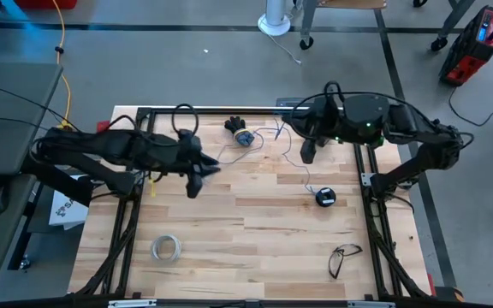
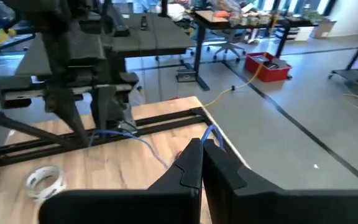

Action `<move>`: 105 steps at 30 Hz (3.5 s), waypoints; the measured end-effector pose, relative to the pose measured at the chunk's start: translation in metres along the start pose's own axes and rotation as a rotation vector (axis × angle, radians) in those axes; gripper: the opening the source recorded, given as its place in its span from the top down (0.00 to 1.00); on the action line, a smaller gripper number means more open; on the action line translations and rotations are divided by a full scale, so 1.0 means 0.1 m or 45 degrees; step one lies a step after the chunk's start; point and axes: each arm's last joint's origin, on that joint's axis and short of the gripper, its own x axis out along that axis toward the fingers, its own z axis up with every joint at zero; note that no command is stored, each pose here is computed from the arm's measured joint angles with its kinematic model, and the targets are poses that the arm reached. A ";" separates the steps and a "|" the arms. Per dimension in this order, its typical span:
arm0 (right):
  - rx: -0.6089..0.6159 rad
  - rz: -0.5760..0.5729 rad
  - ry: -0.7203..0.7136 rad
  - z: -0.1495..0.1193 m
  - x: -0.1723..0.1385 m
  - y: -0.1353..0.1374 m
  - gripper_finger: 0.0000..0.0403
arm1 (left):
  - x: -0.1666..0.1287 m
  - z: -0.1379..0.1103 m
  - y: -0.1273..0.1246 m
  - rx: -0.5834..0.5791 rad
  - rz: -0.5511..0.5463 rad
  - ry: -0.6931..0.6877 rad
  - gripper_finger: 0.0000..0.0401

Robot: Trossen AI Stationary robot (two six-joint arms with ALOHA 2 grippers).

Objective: Coil cords
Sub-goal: Uncoil the blue wire from the black spool

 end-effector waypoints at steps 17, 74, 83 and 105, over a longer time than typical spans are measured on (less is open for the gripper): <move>0.421 0.198 -0.137 0.13 0.08 0.07 1.00 | -0.07 0.15 -0.03 0.172 -0.066 -0.023 0.36; 0.477 -0.187 -0.195 -0.05 1.06 0.30 1.00 | 1.08 0.06 -0.29 0.203 0.704 -0.129 0.37; 0.427 -0.156 -0.182 -0.05 1.06 0.31 1.00 | 1.13 0.09 -0.20 0.130 0.812 -0.186 0.37; 0.332 -0.141 -0.194 -0.01 0.99 0.25 1.00 | 1.21 0.13 -0.10 0.092 0.885 -0.219 0.98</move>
